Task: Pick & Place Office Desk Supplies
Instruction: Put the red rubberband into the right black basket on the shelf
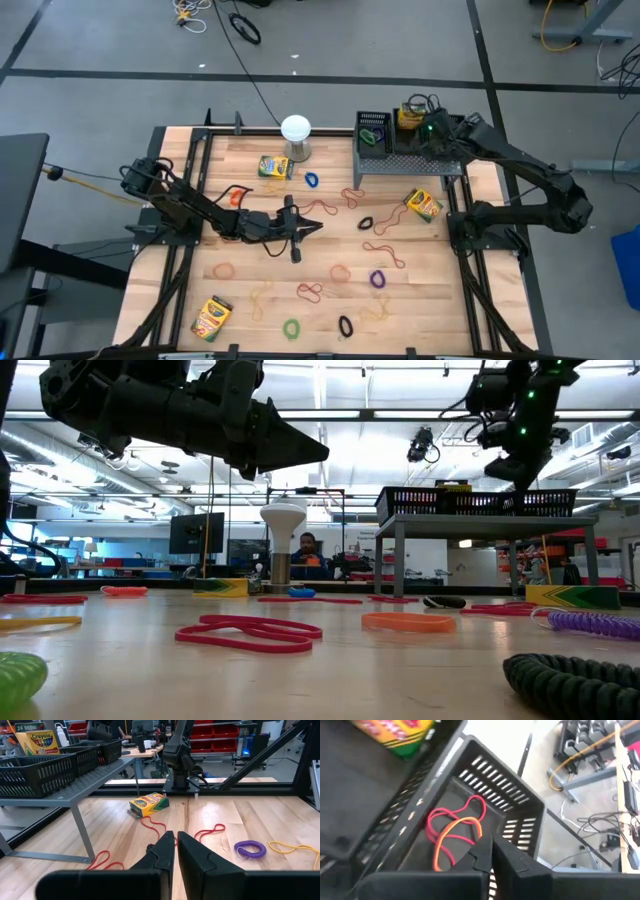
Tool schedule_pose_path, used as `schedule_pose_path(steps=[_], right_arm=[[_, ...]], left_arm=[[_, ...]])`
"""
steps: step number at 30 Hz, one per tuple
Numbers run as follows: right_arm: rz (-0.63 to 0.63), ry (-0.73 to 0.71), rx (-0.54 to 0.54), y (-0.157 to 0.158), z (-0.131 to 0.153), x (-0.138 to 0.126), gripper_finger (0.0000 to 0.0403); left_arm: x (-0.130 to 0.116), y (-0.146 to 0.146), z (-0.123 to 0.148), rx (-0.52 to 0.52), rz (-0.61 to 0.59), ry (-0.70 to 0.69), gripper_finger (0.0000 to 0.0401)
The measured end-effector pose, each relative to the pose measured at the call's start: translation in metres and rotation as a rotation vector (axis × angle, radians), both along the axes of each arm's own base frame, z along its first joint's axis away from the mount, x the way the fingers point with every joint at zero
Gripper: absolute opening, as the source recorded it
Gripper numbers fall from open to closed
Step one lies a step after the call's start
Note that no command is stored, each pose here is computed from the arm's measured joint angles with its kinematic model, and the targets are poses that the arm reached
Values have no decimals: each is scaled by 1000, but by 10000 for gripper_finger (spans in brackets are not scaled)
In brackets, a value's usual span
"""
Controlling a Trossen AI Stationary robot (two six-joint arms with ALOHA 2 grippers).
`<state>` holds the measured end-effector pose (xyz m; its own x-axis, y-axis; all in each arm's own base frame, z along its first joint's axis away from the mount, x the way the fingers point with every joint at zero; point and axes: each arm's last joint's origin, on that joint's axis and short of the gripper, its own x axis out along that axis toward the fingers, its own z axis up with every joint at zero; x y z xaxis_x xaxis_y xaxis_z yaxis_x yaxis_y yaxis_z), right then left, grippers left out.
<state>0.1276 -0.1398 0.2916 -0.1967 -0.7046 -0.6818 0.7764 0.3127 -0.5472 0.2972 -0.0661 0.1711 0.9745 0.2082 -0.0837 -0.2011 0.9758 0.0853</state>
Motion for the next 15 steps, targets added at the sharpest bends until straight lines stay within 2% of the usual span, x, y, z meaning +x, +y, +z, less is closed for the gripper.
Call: schedule_pose_path(steps=[4,7,15], right_arm=[[85,-71,7,22,11,2,5],[182,-158,12,45,8,4,5],[498,-416,55,102,-32,22,2]], left_arm=[[0,0,0,0,0,0,30],[0,0,0,1,0,2,30],[0,0,0,2,0,2,30]])
